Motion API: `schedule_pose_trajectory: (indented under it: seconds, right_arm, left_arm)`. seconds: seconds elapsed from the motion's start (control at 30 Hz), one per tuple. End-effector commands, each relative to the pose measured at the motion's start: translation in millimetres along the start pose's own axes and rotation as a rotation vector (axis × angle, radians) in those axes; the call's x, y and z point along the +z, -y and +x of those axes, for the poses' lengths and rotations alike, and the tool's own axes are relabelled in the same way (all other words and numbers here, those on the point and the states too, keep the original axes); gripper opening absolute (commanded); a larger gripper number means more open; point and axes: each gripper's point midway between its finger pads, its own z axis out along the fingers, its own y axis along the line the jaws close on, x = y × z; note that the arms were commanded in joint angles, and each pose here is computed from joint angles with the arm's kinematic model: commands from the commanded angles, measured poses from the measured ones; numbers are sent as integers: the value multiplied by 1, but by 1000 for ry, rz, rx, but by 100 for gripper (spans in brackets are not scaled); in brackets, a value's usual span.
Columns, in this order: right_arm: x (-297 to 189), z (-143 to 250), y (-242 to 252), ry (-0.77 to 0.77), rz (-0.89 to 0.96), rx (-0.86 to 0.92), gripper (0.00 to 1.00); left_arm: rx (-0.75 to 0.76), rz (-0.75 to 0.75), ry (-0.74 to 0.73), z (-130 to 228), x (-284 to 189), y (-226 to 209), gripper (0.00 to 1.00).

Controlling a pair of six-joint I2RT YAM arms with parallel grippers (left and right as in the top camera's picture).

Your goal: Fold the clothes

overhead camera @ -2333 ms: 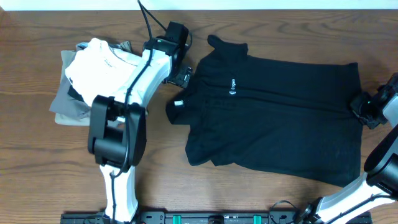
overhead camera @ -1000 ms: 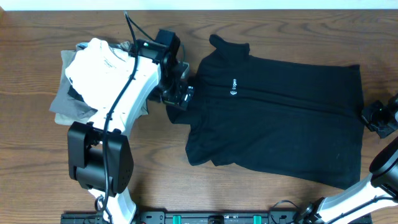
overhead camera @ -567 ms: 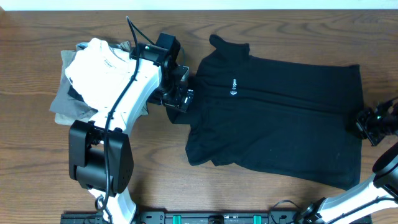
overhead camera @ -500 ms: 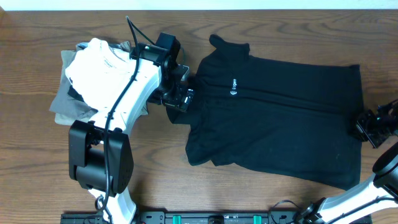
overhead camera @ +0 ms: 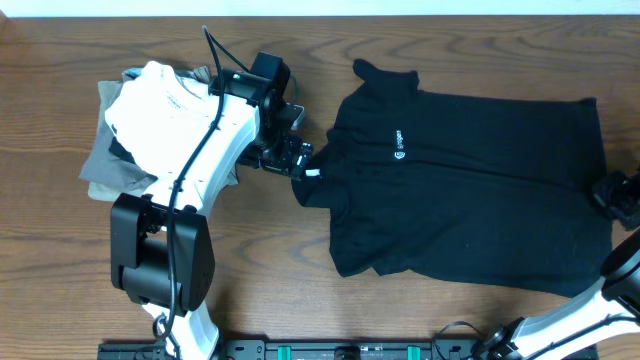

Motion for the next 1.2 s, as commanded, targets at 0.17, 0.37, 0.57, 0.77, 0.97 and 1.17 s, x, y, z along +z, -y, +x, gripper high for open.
schedule_pose_trajectory:
  seconds: [0.17, 0.37, 0.57, 0.77, 0.97, 1.17]
  right_arm:
    - [-115, -13, -77, 70, -398, -217, 14]
    - [-183, 10, -88, 156, -461, -254, 24]
    - [-219, 41, -94, 165, -470, -268, 29]
    - [-218, 67, -97, 82, -459, -279, 28]
    - [-209, 86, -98, 21, -390, -319, 31]
    - [-193, 105, -111, -25, -345, -401, 34]
  left_arm:
    - [-25, 104, -45, 16, -7, 18, 83]
    - [-65, 123, -118, 33, -11, 22, 78]
    - [-58, 123, -92, 40, -50, 29, 57]
    - [-62, 56, 155, 48, -118, 29, 65]
    - [-125, 113, 235, 71, -130, 45, 75]
    - [-70, 310, 62, 85, -48, 100, 80]
